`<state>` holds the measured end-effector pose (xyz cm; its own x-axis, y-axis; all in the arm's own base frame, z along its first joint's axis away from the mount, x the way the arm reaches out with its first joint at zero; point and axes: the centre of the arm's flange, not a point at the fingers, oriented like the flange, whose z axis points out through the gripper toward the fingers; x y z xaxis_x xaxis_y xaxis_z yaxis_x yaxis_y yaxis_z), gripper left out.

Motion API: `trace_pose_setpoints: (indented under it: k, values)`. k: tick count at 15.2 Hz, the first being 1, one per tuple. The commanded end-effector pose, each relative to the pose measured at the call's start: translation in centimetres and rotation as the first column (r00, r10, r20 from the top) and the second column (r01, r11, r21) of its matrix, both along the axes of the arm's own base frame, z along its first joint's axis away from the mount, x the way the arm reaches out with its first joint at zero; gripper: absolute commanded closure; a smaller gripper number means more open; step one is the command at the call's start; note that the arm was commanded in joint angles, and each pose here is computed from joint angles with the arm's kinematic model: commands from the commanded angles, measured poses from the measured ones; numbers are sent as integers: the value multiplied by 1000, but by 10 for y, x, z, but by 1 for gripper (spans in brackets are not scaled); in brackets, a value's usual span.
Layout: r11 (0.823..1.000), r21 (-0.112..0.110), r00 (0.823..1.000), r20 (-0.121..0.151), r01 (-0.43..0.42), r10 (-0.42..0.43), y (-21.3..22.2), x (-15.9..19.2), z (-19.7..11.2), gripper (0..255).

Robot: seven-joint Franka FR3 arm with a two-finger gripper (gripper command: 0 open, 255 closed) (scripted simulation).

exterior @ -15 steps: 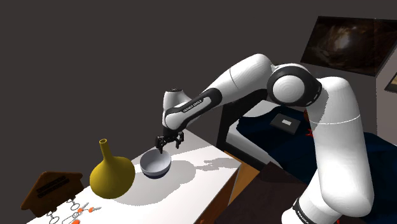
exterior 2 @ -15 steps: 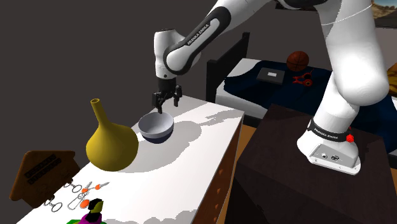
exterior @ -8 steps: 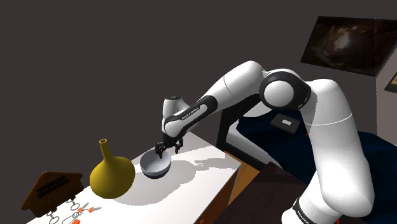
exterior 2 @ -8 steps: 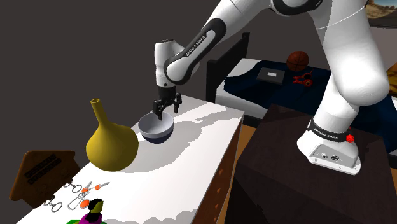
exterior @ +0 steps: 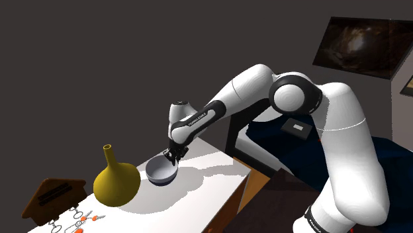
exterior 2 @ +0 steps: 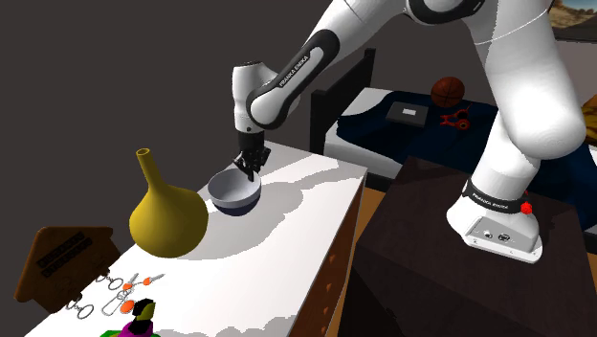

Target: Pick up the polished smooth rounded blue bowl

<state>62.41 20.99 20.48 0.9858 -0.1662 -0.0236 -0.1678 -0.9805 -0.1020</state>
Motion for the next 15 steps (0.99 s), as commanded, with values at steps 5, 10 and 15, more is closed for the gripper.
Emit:
trace_pose_setpoints:
  k: [5,10,15]
  values:
    - [1000,0,1000,0,0,0,-1,1,11,255]
    - [1000,0,1000,0,0,0,-1,1,37,255]
    - [1000,0,1000,0,0,0,-1,1,63,255]
